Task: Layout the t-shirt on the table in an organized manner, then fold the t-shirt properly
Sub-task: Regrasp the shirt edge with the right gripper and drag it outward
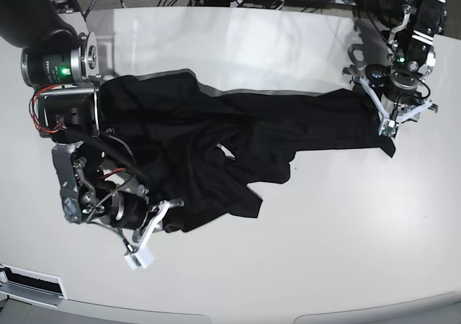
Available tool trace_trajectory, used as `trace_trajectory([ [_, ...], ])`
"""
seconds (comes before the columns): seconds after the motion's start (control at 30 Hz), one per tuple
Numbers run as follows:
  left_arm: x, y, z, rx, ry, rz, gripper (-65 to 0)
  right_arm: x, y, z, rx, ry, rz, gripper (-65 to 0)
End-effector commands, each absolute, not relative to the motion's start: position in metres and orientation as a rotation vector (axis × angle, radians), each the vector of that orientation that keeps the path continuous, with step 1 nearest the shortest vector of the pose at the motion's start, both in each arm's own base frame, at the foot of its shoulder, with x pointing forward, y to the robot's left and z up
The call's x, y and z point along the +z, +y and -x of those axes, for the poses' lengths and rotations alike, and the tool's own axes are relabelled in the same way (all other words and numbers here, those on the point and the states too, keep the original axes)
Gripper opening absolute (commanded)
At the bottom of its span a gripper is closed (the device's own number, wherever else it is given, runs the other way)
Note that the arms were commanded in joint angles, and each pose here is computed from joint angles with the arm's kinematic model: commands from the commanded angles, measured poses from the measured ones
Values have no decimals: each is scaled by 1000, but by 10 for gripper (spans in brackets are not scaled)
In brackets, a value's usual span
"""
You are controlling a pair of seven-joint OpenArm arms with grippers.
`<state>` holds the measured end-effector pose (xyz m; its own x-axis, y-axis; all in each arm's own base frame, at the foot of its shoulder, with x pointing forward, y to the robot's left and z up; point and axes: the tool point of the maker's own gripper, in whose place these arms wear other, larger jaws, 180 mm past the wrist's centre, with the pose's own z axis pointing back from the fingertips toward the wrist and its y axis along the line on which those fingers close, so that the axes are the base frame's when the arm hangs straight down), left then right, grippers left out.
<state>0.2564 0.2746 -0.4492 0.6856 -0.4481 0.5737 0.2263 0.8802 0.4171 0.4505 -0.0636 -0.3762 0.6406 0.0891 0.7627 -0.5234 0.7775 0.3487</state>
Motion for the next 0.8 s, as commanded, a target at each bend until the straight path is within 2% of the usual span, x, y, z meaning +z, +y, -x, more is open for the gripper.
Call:
trace_trajectory([
  [0.0, -449, 281, -253, -409, -686, -352, -342, -346, -68, -468, 382, -885, -600, -650],
  [0.2, -425, 285, -265, -438, -723, -406, -342, -316, -91, -454, 471, -985, -515, -650],
  [0.37, -417, 286, -270, -436, -745, -418, -342, -280, -102, -413, 628, -1106, -409, -650],
  [0.63, -419, 285, -269, -428, -740, -409, -342, -214, -75, -322, 920, -1285, -337, -650],
  [0.77, -420, 287, -267, -424, -723, -412, -342, -191, -59, -284, 991, -1344, -342, -650],
])
